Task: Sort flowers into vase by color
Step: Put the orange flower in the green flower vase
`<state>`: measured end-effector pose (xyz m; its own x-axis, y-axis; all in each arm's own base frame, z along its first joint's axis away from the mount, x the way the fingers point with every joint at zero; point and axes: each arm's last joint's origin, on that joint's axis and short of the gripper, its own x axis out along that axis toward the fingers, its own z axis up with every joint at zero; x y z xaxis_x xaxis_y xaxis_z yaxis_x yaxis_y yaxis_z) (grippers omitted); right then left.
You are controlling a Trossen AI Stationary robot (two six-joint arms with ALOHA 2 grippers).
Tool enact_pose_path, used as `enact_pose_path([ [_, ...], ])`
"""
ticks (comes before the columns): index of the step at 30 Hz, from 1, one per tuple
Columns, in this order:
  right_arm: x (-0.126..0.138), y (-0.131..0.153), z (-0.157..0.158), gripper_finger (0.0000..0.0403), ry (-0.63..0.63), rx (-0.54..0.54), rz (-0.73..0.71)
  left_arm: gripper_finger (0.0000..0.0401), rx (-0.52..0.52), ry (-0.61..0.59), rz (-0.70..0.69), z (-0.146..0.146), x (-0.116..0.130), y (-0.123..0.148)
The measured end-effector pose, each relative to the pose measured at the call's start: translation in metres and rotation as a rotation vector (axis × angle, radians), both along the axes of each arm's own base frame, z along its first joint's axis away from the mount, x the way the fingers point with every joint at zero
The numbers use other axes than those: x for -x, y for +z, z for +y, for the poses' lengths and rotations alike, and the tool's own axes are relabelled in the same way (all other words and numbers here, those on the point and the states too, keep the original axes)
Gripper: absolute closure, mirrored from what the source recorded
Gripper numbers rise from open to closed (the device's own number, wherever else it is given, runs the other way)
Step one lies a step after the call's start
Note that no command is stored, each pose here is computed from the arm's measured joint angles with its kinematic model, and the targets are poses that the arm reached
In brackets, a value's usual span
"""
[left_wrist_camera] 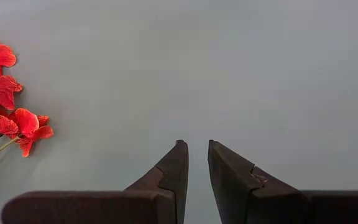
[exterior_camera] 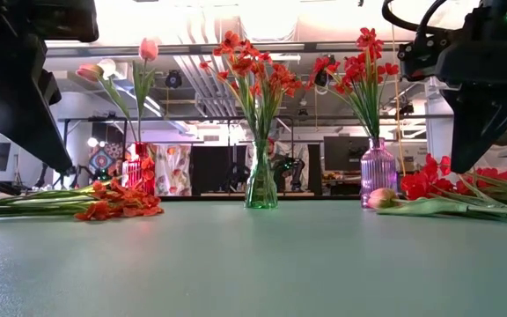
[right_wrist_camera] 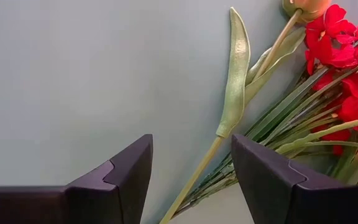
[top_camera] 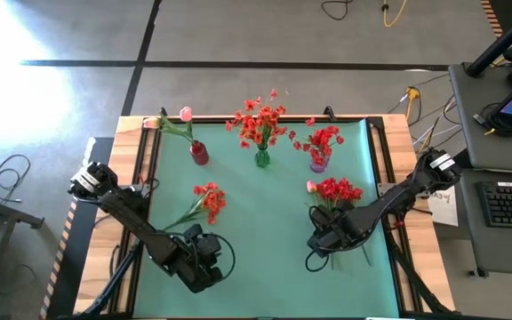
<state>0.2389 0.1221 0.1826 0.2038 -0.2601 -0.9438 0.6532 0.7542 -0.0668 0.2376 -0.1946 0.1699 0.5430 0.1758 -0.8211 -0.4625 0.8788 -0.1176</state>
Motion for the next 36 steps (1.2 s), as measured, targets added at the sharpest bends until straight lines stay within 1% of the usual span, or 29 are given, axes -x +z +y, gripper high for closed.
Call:
enact_pose_path([
  [15,0.0,-0.0004,0.0006,0.0193,-0.002,-0.018,0.005,0.0352,0.003,0.0,-0.003,-0.0002,-0.0003,0.0001],
  [22,0.0005,-0.0019,-0.0013,0.0193,-0.003,0.007,0.0,0.0352,0.005,0.0,-0.006,-0.0004,-0.0005,0.0002],
  [30,0.0008,-0.0027,-0.0021,0.0193,-0.005,0.01,0.003,0.0352,0.008,0.002,-0.01,-0.0005,-0.0011,0.0004],
  [32,0.0008,-0.0027,-0.0021,0.0193,-0.005,0.01,0.003,0.0352,0.024,0.01,-0.022,-0.0013,-0.002,0.0009],
  [34,0.0008,-0.0027,-0.0021,0.0193,-0.005,0.01,0.003,0.0352,0.069,0.062,-0.039,-0.0014,-0.0028,0.0017],
  [36,0.0008,-0.0027,-0.0021,0.0193,0.002,0.012,0.005,0.0352,0.108,0.097,-0.027,-0.001,-0.0036,0.0047],
])
